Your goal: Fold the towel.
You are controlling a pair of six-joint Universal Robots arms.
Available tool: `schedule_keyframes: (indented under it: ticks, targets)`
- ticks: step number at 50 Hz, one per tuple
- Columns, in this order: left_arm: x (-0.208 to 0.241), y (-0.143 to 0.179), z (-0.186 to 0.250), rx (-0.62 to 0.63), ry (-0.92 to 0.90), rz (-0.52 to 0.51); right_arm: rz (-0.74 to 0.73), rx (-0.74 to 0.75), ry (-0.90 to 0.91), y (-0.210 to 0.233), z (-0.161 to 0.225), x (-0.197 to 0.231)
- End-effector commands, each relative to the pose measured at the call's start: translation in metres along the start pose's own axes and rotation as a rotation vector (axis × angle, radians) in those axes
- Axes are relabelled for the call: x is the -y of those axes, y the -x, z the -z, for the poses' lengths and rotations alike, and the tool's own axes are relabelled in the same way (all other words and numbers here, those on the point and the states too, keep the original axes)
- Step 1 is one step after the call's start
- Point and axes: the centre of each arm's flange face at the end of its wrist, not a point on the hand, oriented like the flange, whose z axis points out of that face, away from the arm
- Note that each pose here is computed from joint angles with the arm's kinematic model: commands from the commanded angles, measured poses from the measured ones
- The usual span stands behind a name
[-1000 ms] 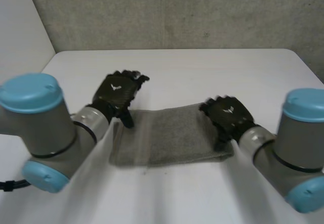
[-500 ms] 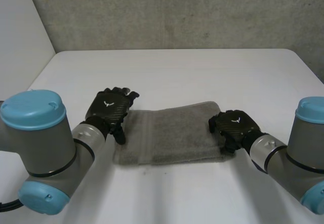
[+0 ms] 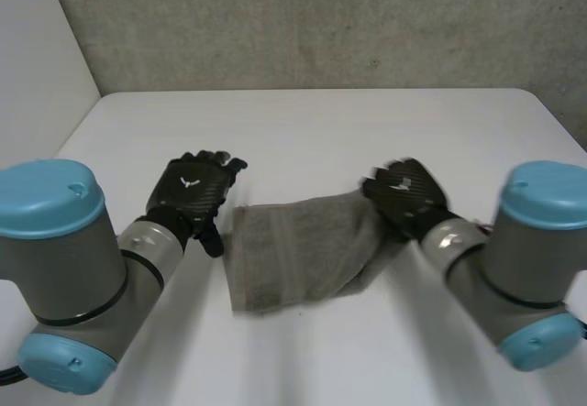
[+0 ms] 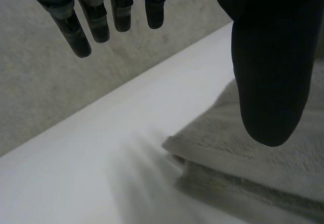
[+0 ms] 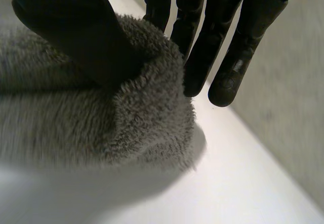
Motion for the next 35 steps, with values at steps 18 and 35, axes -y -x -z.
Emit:
schedule_keyframes:
  ticks: [18, 35]
  targets:
    - [0.036, 0.041, 0.004, 0.118, -0.117, 0.03, 0.127, 0.326, -0.148, 0.132, 0.031, 0.061]
    - [0.015, -0.041, -0.028, -0.136, -0.026, 0.233, -0.439, 0.054, 0.003, -0.012, 0.024, 0.031]
